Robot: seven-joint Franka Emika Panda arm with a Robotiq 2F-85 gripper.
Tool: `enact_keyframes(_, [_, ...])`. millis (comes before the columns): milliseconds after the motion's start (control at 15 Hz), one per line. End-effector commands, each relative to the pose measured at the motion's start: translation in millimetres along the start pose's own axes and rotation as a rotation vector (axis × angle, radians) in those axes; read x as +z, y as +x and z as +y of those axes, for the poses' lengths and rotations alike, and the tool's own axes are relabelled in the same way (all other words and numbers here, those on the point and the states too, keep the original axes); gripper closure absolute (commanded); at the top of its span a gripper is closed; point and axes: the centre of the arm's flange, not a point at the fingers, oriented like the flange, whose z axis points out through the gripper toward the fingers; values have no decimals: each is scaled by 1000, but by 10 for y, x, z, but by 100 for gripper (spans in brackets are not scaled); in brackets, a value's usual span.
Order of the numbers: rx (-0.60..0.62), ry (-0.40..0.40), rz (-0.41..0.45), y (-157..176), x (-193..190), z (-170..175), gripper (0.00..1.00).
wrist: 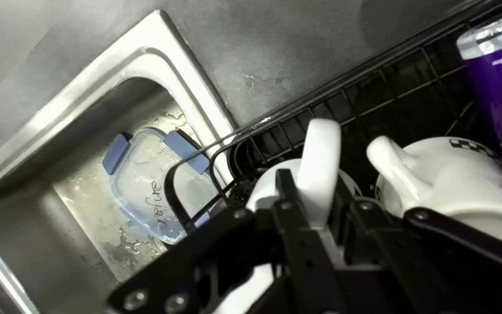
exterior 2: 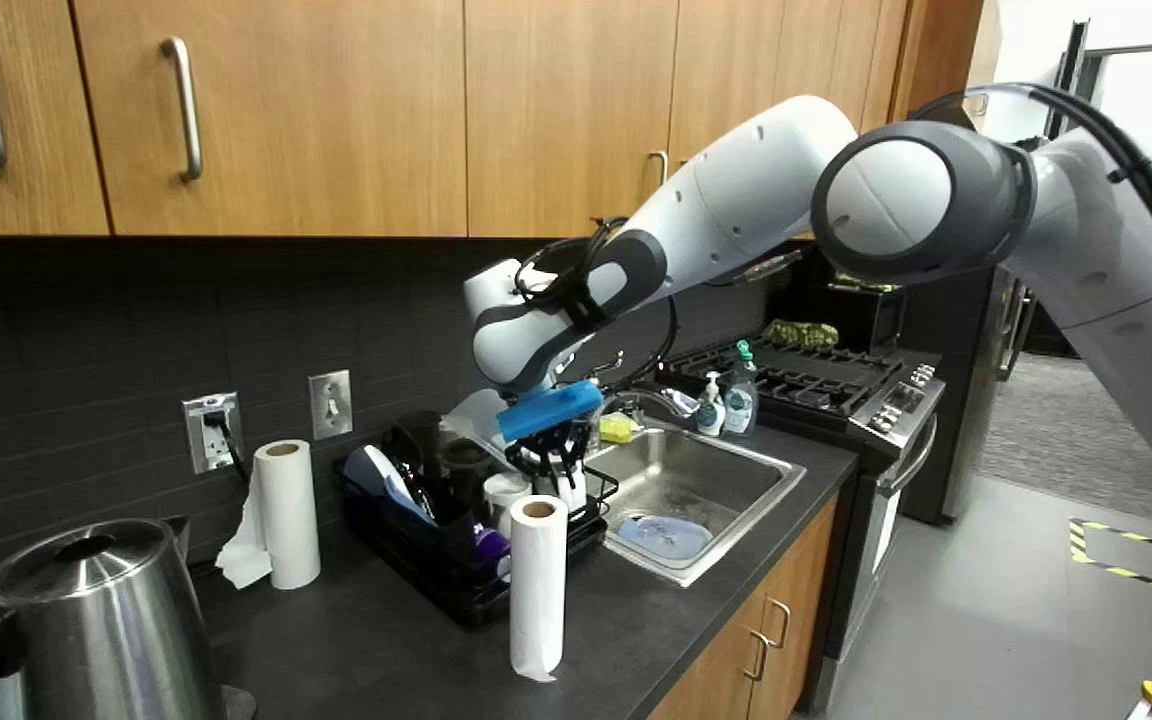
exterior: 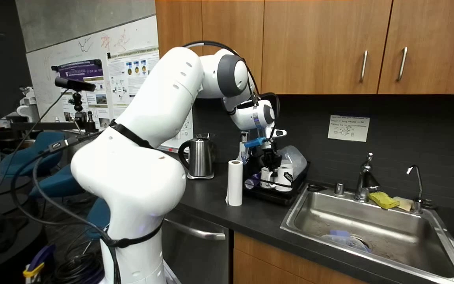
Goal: Turn the paper towel slightly to the right and put the mug in the black basket
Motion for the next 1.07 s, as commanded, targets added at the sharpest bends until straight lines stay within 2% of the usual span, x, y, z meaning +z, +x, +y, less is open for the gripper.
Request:
enact_keyframes(0, [-5, 9, 49, 134, -66, -135, 95])
enact_keyframes(67, [-1, 12, 48, 138, -77, -140, 95])
enact_keyframes(133, [4, 13, 47, 130, -80, -133, 55])
enact_keyframes(200, [7, 14, 47, 110, -85, -113, 53])
enact_keyframes(333, [13, 20, 49, 69, -108, -98, 44])
enact_keyframes(667, [26, 26, 45, -47, -178, -74, 10])
enact_keyframes(733, [29, 27, 45, -85, -374, 91, 4])
enact_keyframes(867, [43, 27, 39, -133, -611, 316, 0])
enact_keyframes(1000, [55, 33, 26, -216, -774, 470, 0])
